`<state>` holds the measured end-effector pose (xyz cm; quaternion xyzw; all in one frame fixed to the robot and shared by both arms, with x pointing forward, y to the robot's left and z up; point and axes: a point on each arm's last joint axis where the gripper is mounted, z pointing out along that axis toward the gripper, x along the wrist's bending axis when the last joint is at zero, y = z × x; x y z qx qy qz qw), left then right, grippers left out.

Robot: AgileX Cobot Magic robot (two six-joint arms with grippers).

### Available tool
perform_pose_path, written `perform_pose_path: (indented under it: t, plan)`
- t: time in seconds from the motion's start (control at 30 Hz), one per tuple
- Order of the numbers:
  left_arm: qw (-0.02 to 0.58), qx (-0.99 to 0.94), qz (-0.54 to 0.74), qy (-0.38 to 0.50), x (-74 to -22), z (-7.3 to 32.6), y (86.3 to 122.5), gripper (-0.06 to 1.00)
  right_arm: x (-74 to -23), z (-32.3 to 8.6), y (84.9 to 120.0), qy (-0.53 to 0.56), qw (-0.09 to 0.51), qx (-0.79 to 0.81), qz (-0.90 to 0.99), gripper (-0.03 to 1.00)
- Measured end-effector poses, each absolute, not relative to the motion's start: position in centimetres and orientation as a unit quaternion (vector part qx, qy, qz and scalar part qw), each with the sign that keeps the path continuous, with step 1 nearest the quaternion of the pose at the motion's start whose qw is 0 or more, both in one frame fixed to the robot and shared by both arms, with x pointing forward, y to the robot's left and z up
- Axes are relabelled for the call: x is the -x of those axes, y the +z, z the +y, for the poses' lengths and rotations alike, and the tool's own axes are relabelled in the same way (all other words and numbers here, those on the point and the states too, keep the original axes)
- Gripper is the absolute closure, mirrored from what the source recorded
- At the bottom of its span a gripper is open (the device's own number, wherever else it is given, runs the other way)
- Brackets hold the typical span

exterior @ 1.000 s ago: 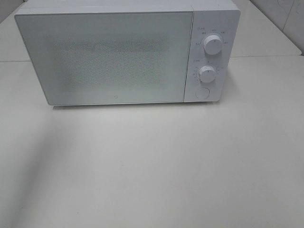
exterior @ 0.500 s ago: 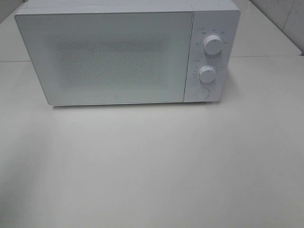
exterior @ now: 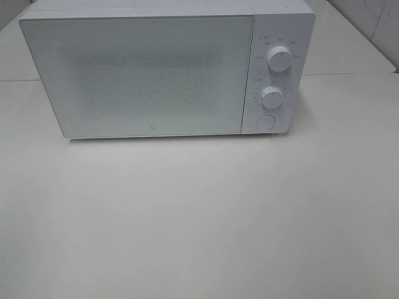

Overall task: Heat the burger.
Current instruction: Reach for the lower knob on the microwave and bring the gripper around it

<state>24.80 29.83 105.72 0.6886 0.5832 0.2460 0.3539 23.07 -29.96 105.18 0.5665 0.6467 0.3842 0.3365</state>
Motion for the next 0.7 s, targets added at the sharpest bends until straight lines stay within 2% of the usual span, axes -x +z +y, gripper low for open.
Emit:
perform_pose_path:
  t: [0.2,0.7]
  plan:
    - [0.408,-0.682,0.54,0.276,-22.5,30.1,105.6,0.94,-23.1,-30.0,105.2,0.384,0.337,-0.567,0.647,0.26]
    - [0.43,-0.687,0.501,0.304,-23.2,29.7,105.3,0.94,-23.1,-30.0,105.2,0.384,0.337,-0.567,0.647,0.26]
